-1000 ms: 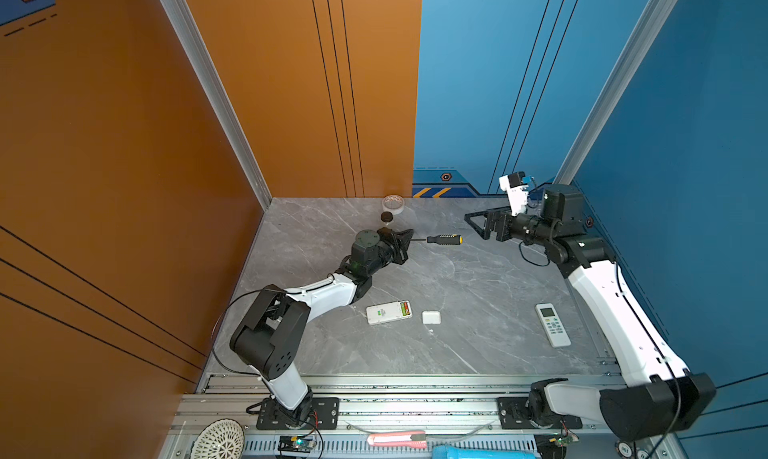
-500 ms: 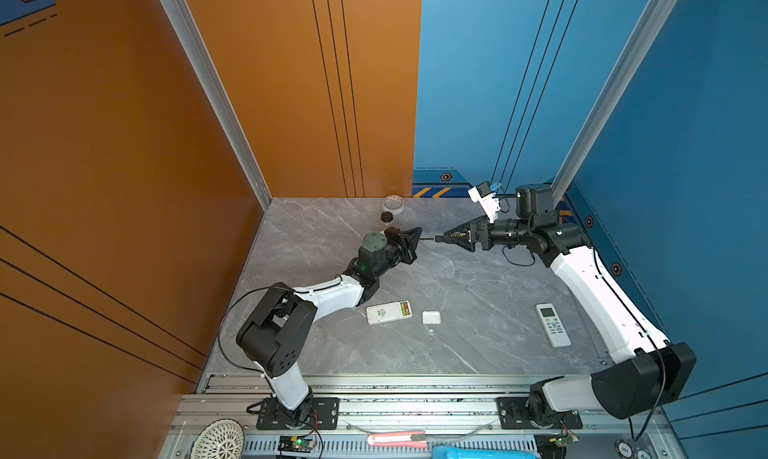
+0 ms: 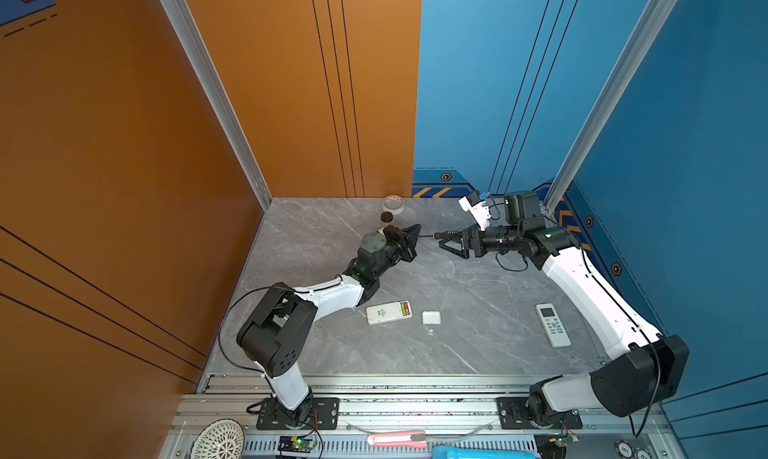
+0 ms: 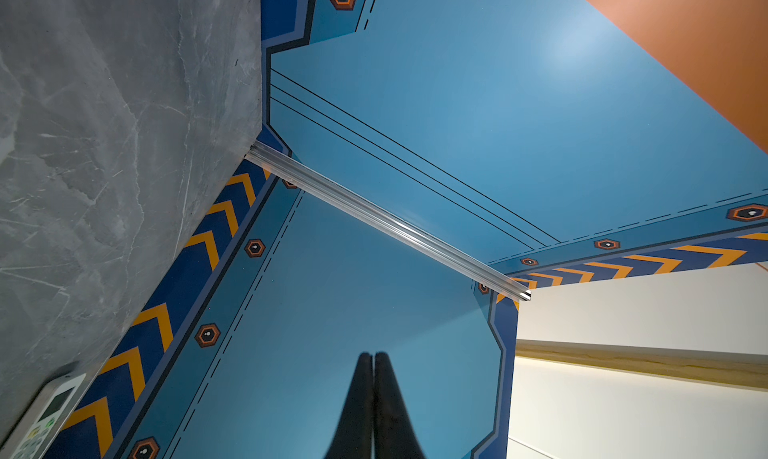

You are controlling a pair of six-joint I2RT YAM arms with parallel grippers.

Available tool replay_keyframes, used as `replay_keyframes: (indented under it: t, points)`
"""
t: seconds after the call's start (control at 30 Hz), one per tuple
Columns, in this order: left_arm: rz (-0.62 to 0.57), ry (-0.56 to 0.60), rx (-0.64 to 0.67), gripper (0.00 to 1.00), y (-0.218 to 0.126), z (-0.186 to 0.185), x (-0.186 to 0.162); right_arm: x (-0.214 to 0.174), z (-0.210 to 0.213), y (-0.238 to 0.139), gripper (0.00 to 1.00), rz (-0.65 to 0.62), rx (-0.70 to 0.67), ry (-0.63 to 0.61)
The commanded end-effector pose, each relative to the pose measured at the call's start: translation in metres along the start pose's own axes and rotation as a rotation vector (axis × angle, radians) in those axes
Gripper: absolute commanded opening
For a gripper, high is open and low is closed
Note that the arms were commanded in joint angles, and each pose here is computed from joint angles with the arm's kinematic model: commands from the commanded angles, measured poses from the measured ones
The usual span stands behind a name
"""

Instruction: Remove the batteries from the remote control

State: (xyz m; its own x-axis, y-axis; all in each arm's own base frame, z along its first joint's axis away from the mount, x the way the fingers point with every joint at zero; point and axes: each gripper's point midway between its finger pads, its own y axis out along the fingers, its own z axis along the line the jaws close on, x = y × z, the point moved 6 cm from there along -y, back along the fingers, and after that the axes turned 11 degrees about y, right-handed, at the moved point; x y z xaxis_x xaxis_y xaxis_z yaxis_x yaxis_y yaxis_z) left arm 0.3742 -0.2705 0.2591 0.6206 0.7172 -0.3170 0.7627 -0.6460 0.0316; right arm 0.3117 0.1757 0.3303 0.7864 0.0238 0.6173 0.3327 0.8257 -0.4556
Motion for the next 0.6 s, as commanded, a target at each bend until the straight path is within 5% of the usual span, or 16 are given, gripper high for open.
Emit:
replay_keyframes:
  t: [0.0,0.33,0.57]
  points:
    - [0.004,-0.128,-0.046,0.0,0.003,-0.006,-0.006,0.005,-0.006,0.006,0.76,-0.036,-0.027,0.003]
    - [0.013,-0.127,-0.045,0.0,0.005,-0.003,-0.009,0.007,-0.009,0.015,0.64,-0.031,-0.011,0.014]
    - [0.02,-0.13,-0.043,0.0,0.007,0.0,-0.012,0.005,-0.012,0.02,0.39,-0.008,-0.012,0.025]
